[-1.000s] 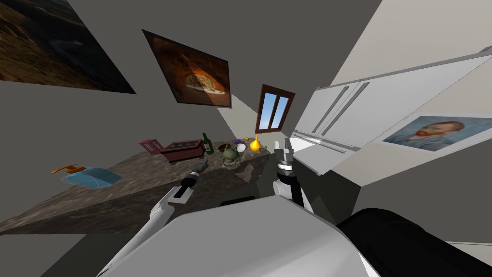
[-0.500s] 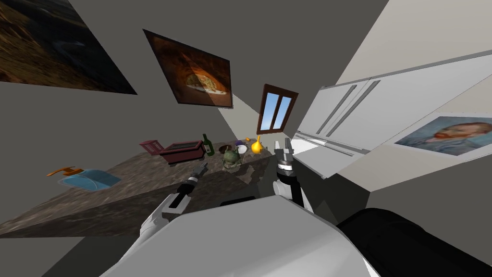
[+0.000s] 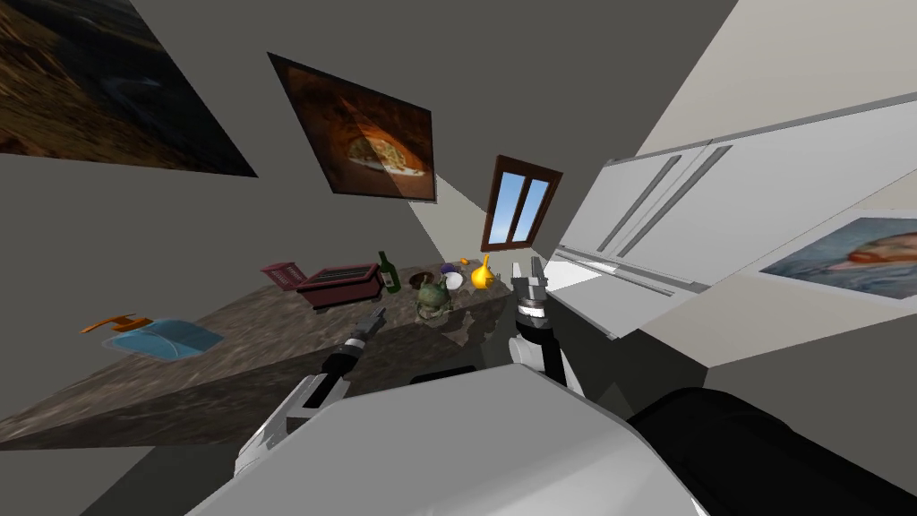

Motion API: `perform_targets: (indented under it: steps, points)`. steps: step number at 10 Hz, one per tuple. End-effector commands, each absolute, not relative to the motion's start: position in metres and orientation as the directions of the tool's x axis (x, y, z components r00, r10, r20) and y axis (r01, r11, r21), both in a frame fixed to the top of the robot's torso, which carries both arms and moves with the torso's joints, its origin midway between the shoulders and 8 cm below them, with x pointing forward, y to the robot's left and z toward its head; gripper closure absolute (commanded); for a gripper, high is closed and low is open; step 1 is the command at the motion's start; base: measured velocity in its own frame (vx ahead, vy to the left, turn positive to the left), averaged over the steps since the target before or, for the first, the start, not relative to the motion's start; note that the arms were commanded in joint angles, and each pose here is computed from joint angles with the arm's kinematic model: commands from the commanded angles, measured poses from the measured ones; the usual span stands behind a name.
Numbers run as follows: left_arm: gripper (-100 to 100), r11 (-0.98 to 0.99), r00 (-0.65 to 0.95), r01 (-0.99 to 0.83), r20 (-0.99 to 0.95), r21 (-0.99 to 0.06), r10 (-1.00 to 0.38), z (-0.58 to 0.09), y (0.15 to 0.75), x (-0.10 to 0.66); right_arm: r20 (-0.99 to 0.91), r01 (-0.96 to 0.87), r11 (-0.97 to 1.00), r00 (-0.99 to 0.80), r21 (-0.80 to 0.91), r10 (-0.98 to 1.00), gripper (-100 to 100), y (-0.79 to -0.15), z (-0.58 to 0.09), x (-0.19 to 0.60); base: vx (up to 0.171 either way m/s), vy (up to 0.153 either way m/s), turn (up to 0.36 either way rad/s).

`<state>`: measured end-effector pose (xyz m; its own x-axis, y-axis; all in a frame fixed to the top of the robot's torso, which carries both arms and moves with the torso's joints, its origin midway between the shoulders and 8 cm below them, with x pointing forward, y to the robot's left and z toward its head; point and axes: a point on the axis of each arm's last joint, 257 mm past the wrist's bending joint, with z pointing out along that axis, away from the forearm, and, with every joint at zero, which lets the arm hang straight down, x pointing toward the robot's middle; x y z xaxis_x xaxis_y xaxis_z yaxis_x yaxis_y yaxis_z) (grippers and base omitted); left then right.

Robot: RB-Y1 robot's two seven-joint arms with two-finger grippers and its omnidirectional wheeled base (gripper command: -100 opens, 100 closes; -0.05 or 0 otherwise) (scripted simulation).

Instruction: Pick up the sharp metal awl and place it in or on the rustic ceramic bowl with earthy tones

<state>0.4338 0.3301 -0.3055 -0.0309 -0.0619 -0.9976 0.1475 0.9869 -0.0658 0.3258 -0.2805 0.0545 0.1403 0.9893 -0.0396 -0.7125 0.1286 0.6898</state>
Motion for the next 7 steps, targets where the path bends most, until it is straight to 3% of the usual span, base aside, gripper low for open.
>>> perform_targets:
  steps: [1, 4, 6, 7]
  points:
    - [100, 0.987, -0.029, 0.147, -0.998, -0.061, -0.058, -0.303, 0.329, 0.42, -0.04, -0.713, 0.129, 0.14, 0.69, 0.989, 0, -0.28, 0.054, 0.326, 0.106, 0.005, 0.041]
    - [100, 0.988, -0.032, 0.146, -0.999, -0.044, -0.04, -0.298, 0.327, 0.397, -0.04, -0.712, 0.129, 0.14, 0.69, 0.989, 0, -0.28, 0.054, 0.326, 0.086, -0.001, 0.048]
    - [100, 0.988, -0.028, 0.147, -0.999, -0.045, -0.041, -0.296, 0.327, 0.397, -0.04, -0.713, 0.129, 0.14, 0.69, 0.989, 0, -0.28, 0.055, 0.326, 0.02, 0.003, 0.004]
    - [0, 0.988, -0.027, 0.147, -0.999, -0.044, -0.041, -0.295, 0.326, 0.397, -0.04, -0.713, 0.129, 0.14, 0.69, 0.989, 0, -0.28, 0.055, 0.326, 0.0, 0.0, 0.0]
